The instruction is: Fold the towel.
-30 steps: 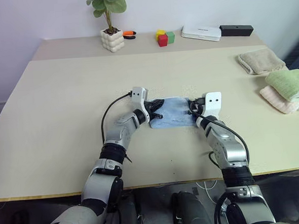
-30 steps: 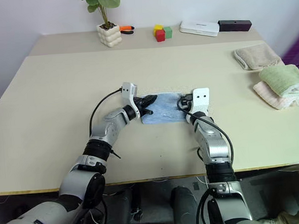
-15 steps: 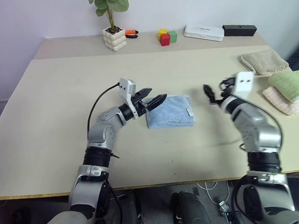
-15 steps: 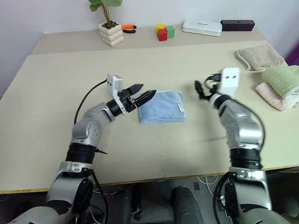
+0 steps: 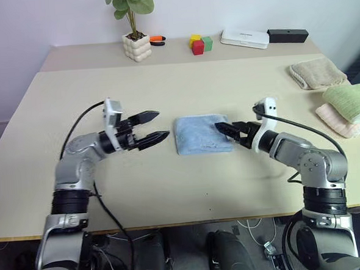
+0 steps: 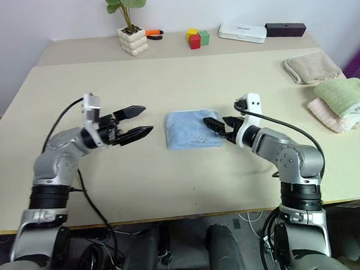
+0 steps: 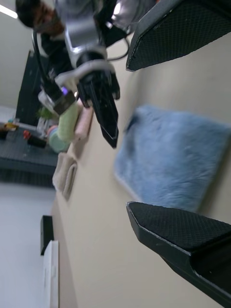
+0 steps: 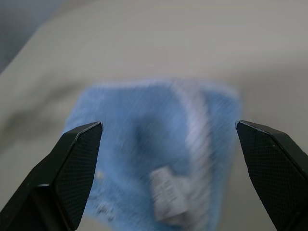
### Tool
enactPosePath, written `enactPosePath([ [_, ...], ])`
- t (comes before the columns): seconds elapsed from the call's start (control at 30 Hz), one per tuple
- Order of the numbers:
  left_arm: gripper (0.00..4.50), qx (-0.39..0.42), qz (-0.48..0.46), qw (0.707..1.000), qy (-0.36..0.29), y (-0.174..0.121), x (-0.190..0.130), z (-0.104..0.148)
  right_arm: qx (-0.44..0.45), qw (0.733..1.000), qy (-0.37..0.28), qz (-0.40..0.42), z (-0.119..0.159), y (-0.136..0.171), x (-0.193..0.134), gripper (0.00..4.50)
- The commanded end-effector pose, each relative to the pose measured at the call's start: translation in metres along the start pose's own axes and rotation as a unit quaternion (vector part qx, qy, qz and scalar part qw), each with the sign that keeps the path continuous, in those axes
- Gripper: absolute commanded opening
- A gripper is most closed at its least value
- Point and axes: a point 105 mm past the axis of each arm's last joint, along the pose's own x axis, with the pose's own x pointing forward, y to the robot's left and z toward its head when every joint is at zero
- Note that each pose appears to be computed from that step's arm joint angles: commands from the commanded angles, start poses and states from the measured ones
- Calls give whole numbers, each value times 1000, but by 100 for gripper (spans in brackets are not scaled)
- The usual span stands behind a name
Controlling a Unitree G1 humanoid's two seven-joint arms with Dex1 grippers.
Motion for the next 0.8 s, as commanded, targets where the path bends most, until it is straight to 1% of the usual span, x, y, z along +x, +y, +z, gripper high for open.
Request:
enactPosePath([
  [0.03, 445, 48, -10, 999, -5, -2, -9, 19, -48, 999, 4, -18, 1, -2, 1, 450],
  [0.13, 445, 50, -7, 999, -5, -2, -11, 22, -66, 997, 8, -35, -1, -9, 5, 450],
  [0.23, 445, 50, -5, 999, -4, -3, -11, 22, -57, 997, 7, -44, -3, -13, 9, 450],
  [0.37, 445, 52, -6, 999, -5, -8, -8, 21, -52, 998, 15, -25, -7, -7, 15, 450],
  [0.4, 445, 52, -5, 999, -5, -8, -8, 21, -29, 999, 17, -9, -9, -3, 16, 450],
  [0.5, 450, 58, 2, 998, -6, -8, -8, 23, 43, 998, 15, 32, -12, 5, 19, 367],
  [0.6, 450, 57, 4, 998, -7, -8, -7, 23, 86, 995, 11, 51, -9, 9, 20, 213],
  [0.7, 450, 56, 6, 998, -8, -7, -6, 22, 102, 993, 3, 59, -3, 10, 20, 58],
  [0.73, 450, 56, 6, 998, -9, -6, -5, 22, 99, 994, 3, 54, -1, 7, 19, 12],
  [0.77, 450, 56, 6, 998, -10, -6, -4, 22, 94, 994, -1, 48, 1, 4, 18, 5],
  [0.8, 450, 55, 7, 998, -15, -5, -3, 23, 103, 994, -19, 44, 7, 2, 17, 5],
])
